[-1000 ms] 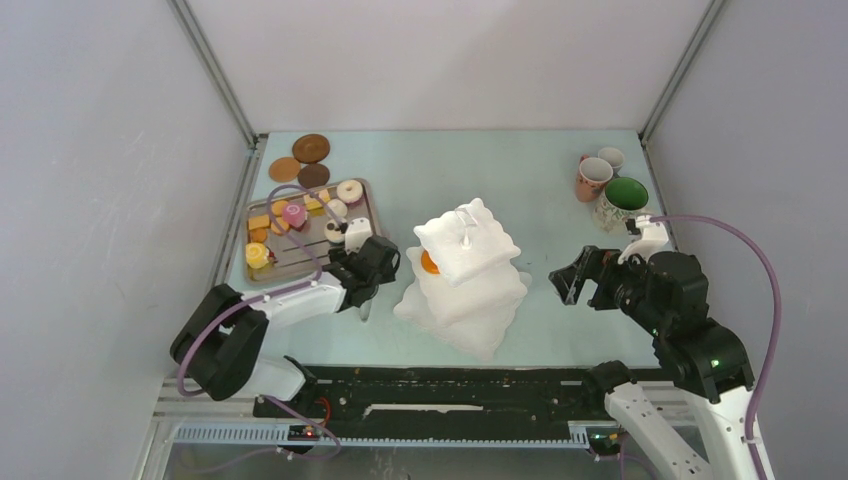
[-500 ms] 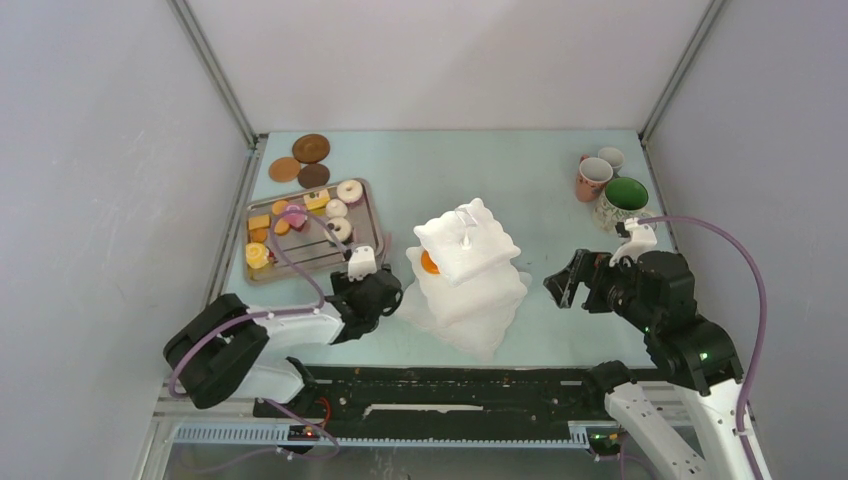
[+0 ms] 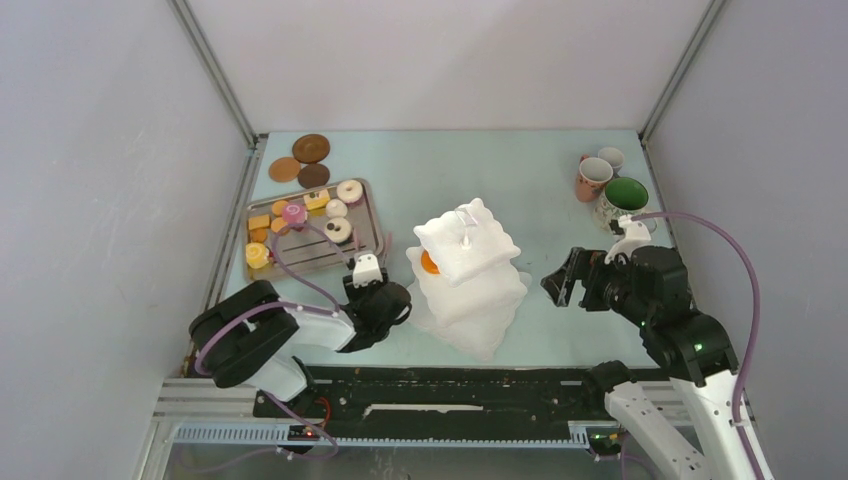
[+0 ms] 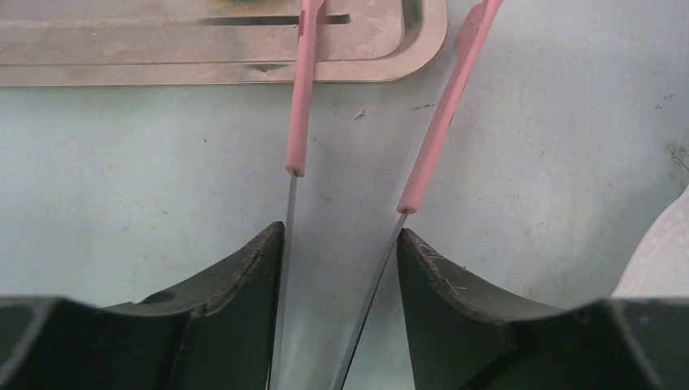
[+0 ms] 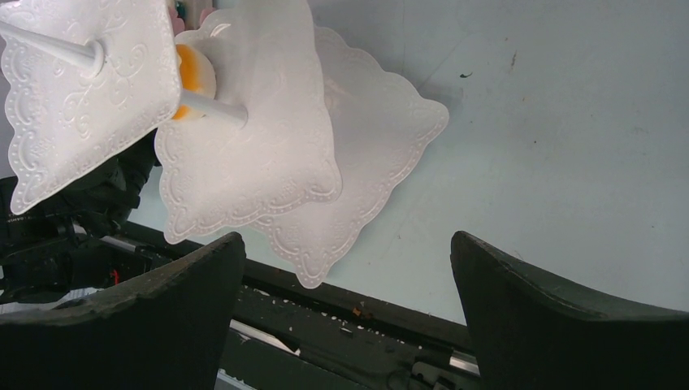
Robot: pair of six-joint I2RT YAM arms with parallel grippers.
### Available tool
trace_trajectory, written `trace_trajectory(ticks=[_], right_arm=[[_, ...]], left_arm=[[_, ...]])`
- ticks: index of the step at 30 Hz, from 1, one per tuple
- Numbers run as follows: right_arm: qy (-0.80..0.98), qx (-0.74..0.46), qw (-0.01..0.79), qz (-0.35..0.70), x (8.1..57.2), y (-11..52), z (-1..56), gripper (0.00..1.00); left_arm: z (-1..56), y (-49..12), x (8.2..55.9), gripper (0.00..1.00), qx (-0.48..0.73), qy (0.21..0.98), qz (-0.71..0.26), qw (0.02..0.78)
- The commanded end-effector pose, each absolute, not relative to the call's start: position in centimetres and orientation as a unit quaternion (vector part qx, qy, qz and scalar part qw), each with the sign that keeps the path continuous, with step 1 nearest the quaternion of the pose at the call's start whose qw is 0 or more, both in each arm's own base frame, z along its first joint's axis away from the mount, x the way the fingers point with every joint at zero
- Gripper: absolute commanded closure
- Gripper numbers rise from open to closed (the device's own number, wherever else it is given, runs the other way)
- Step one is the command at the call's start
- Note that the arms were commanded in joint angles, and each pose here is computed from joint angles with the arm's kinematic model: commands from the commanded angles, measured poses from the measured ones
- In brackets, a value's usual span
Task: Serve the afternoon tea
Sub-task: Pick up the clamp from the center of the board, then pick up the desert from the tray.
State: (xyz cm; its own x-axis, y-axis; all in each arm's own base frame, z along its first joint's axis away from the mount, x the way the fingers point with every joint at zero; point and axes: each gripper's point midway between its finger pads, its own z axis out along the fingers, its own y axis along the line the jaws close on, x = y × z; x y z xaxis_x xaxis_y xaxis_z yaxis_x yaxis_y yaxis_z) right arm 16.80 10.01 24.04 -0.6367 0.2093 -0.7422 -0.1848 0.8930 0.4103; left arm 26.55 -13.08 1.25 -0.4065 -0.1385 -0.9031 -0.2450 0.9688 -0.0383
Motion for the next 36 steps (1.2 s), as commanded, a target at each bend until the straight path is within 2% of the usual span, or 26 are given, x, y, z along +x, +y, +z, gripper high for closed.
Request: trace_trajectory(ticks=[1,8,13,24,30,36], right_arm=[[0.865,-0.003,0.435,0.251,17.4,10.9,24.9,0.0],[0.853,0.002,0.451,0.264,17.4,11.1,25.9,0.0],[0.846,0.007,0.464,0.263,17.5,10.8,26.5,0.0],[0.822,0.023,0.505,0.262,17.7,10.2,28.3,0.0],[0.816,0.03,0.515,0.26,17.9,9.9,28.7,0.0],[0.812,0.03,0.527,0.25,18.4,9.6,29.0,0.0]], left_arm=[[-0.6,-11.7,25.0,0.48,-0.094,0.855,0.08,0.504],[2.7,-12.0,25.1,0.58,-0.102,0.855,0.071,0.504],[5.9,-12.2,24.9,0.58,-0.097,0.86,0.063,0.497],[11.9,-12.3,23.2,0.6,-0.09,0.911,-0.003,0.403],[17.6,-11.0,22.9,0.6,-0.115,0.924,-0.054,0.361],[19.9,-9.7,23.1,0.61,-0.154,0.929,-0.106,0.32]])
